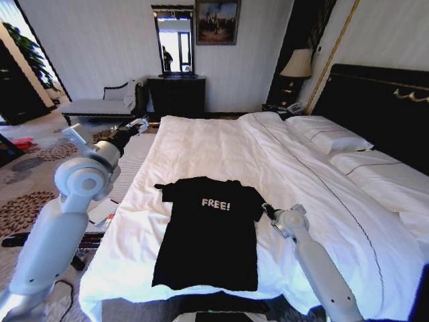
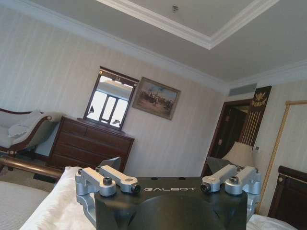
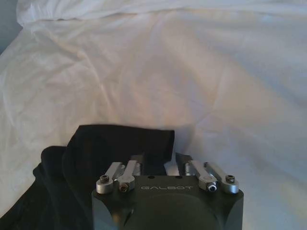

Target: Fold the clothes on the bed.

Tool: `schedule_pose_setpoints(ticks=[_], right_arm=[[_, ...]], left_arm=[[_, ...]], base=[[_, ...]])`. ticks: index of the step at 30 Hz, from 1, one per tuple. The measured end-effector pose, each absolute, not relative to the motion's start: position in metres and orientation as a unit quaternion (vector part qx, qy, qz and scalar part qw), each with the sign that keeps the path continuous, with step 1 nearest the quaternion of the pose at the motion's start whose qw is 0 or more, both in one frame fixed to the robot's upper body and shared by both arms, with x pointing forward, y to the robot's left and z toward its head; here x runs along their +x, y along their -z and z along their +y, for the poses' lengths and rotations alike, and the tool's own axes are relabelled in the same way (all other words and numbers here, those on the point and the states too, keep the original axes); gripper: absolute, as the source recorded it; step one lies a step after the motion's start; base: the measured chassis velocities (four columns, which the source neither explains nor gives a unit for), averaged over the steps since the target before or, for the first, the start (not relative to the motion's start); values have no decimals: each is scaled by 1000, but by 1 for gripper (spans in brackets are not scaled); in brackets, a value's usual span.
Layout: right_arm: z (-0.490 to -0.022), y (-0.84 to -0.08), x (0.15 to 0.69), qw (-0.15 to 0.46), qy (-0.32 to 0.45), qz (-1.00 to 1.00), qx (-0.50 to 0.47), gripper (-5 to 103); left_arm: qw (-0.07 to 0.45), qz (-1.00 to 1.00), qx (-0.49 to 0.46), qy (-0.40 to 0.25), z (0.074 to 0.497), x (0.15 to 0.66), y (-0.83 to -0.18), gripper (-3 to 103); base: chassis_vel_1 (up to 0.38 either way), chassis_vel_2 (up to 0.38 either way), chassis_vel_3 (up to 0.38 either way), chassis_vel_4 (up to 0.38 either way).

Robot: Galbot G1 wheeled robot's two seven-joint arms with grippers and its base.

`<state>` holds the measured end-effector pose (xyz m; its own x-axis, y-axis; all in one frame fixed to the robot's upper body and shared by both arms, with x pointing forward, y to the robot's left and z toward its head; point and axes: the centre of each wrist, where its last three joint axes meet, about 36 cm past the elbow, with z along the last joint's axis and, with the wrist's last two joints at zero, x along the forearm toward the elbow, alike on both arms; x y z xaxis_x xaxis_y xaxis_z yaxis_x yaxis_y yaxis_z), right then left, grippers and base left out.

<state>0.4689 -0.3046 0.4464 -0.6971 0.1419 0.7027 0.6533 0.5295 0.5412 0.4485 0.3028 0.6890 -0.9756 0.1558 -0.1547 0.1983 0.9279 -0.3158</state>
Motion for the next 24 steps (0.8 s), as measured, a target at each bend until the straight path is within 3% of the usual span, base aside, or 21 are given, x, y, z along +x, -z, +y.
schedule_pose_setpoints(ticks=[3,6,11,24], right_arm=[[-303,-447,468,294,415,-825,-249,30],[-299,-453,467,281,410,-830,-253,13],[-294,-464,462,277,409,-832,-251,1],[-321,-471,487,256,369,-854,-262,0]], left_arm=[[65,980,88,166,304,450,-687,100],[67,981,83,164,306,453,-683,100],[63,982,73,162,308,459,-675,100],[66,983,70,159,306,461,-672,100]], base=[[0,0,0,0],[0,0,0,0],[0,0,0,0],[0,0,0,0]])
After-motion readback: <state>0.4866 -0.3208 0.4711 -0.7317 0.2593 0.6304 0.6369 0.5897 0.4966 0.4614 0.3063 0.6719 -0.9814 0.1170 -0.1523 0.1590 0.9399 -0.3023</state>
